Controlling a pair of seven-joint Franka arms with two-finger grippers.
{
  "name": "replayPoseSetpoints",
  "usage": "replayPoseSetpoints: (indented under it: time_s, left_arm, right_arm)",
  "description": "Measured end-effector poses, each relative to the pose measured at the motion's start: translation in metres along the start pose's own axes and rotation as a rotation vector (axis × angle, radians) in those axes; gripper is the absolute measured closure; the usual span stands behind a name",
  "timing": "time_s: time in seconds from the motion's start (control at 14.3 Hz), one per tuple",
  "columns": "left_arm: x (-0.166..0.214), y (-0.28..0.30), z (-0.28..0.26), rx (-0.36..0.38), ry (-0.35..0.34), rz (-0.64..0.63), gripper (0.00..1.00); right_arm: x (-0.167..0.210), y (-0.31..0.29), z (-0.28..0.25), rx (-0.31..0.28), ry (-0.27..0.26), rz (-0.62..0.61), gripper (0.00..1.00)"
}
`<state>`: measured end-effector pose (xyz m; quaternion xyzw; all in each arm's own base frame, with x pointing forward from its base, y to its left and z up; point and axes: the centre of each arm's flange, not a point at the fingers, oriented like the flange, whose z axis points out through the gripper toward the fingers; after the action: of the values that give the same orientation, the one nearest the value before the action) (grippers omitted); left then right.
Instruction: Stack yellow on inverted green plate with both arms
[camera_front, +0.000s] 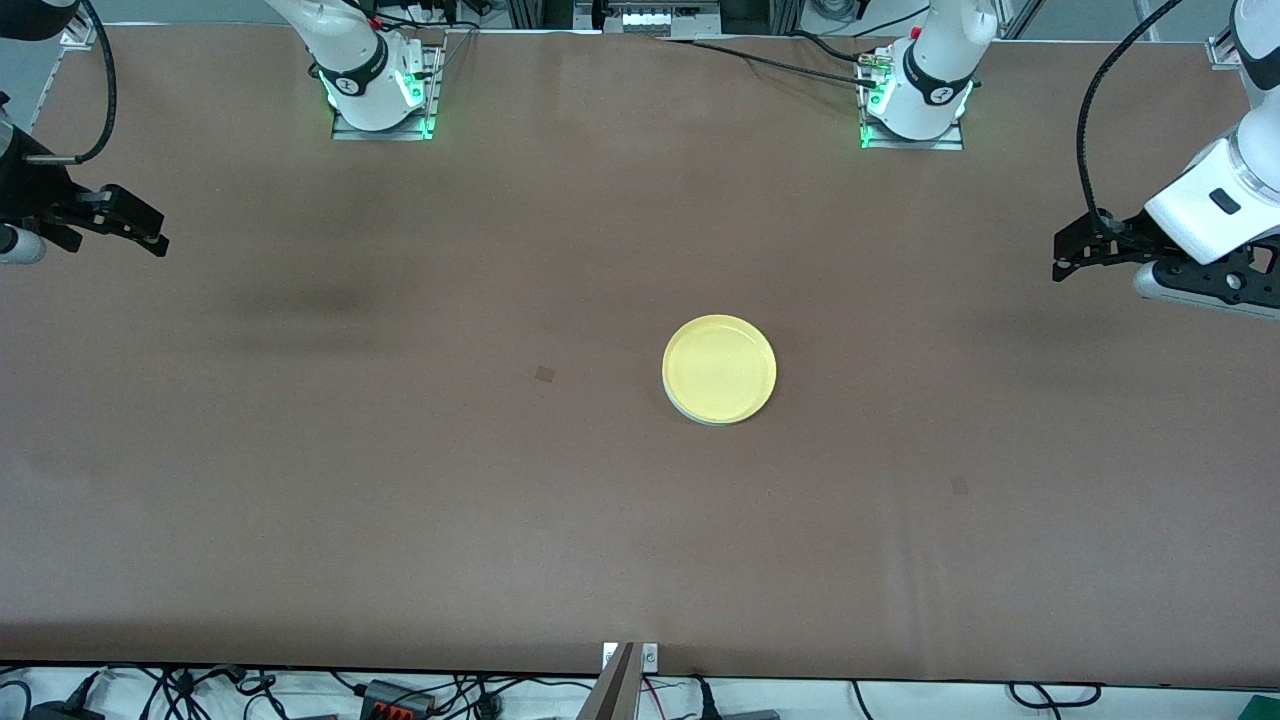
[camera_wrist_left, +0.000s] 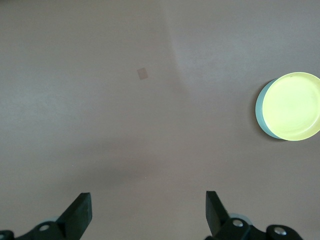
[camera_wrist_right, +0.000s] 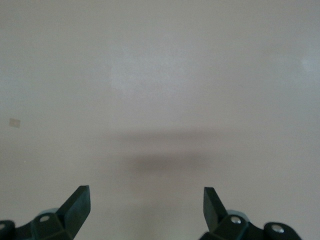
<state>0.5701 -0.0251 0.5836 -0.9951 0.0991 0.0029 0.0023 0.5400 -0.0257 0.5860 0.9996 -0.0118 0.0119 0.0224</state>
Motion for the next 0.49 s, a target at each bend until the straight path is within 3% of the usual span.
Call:
replayPoseSetpoints:
  time_s: [0.49]
  left_arm:
    - [0.0, 0.0, 0.0, 0.0, 0.0, -0.002, 0.0]
  right_arm:
    - [0.0011, -0.0005, -0.0053, 0.016, 0.013, 0.006, 0.0]
